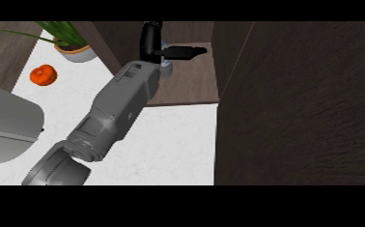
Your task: Pick up the bottled water, place it into the cabinet and close the cabinet
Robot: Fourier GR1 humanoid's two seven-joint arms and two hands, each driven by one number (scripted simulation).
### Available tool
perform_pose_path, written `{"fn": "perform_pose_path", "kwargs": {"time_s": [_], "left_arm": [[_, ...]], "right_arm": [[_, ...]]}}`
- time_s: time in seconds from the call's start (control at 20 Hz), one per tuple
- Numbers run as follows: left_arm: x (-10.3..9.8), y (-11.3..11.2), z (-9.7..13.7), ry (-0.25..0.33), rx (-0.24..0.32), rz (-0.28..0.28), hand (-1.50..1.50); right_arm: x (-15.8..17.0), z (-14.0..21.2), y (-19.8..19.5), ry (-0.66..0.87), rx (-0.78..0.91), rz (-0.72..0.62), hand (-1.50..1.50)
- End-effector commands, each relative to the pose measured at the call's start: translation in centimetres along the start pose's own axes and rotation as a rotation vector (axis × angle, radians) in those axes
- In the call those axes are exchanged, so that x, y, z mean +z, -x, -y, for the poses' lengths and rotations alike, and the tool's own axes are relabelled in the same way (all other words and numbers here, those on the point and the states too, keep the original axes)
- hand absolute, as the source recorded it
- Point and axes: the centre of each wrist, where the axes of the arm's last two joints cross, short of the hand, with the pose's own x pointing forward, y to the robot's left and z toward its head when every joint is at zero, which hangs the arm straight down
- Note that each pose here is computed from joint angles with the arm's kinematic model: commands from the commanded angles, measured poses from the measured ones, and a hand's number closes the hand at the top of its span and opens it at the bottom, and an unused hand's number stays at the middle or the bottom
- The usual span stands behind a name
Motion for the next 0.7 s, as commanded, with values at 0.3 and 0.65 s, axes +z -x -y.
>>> {"fn": "perform_pose_path", "kwargs": {"time_s": [0.3,0.65], "left_arm": [[3.5,1.9,0.4,0.040,0.084,-0.012,-1.50],[7.6,1.9,1.8,0.166,0.268,-0.034,-1.50]], "right_arm": [[-0.3,-1.9,-2.7,0.003,-0.015,0.024,-1.50],[-1.3,-1.8,-2.2,0.008,-0.018,0.020,-1.50]]}}
